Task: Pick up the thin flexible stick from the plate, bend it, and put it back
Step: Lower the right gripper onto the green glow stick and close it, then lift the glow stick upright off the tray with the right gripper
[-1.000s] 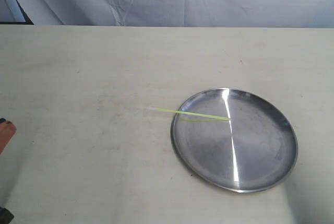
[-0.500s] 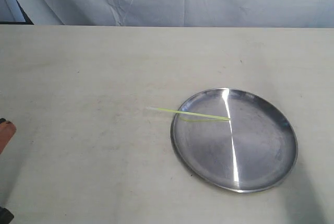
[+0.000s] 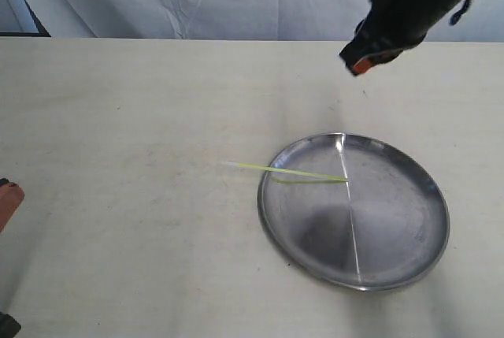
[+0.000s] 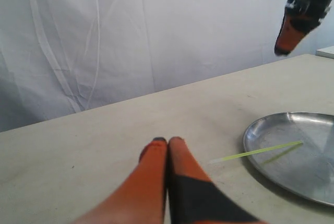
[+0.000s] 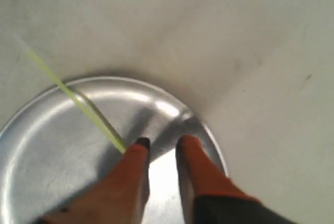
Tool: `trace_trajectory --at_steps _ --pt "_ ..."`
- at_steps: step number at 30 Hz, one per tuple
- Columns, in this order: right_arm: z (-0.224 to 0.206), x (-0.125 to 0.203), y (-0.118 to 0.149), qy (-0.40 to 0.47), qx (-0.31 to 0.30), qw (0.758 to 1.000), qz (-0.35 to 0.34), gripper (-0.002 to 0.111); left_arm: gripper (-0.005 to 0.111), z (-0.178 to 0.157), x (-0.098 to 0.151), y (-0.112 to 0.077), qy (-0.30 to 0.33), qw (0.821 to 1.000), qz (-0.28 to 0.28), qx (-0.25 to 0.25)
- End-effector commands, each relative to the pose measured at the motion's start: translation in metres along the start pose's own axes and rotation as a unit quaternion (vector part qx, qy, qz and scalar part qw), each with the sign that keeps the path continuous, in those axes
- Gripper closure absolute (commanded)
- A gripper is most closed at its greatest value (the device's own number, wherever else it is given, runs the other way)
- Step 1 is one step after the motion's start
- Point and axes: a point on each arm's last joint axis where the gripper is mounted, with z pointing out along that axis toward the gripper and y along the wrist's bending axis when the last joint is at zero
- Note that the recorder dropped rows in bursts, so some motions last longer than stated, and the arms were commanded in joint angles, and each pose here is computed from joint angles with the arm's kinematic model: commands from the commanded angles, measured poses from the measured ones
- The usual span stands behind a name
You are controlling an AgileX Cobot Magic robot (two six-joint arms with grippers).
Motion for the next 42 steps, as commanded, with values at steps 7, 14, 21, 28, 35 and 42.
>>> trace_trajectory --at_steps 7,14,21,28,35,42 --pt "0.094 -0.010 0.049 0.122 -0.053 0.987 -0.090 0.052 0.107 0.000 -0.002 -0.001 -0.005 1.000 -0.001 0.003" --pt "0.125 0.021 0.064 0.187 -0.029 0.973 -0.132 0.052 0.107 0.000 -0.002 -0.001 -0.005 1.000 -0.001 0.003" --pt "0.143 0.029 0.065 0.150 -0.014 0.982 -0.118 0.052 0.107 0.000 -0.002 -0.001 -0.005 1.000 -0.001 0.003" --pt "0.159 0.039 0.065 0.181 -0.026 0.977 -0.108 0.091 0.107 0.000 -0.002 -0.001 -0.005 1.000 -0.001 0.003" --pt "0.156 0.044 0.069 0.210 -0.048 0.973 -0.086 0.108 0.107 0.000 -0.002 -0.001 -0.005 1.000 -0.001 0.003" --pt "0.110 0.025 0.076 0.152 -0.049 0.985 -0.067 0.109 0.107 0.000 -0.002 -0.001 -0.005 1.000 -0.001 0.003"
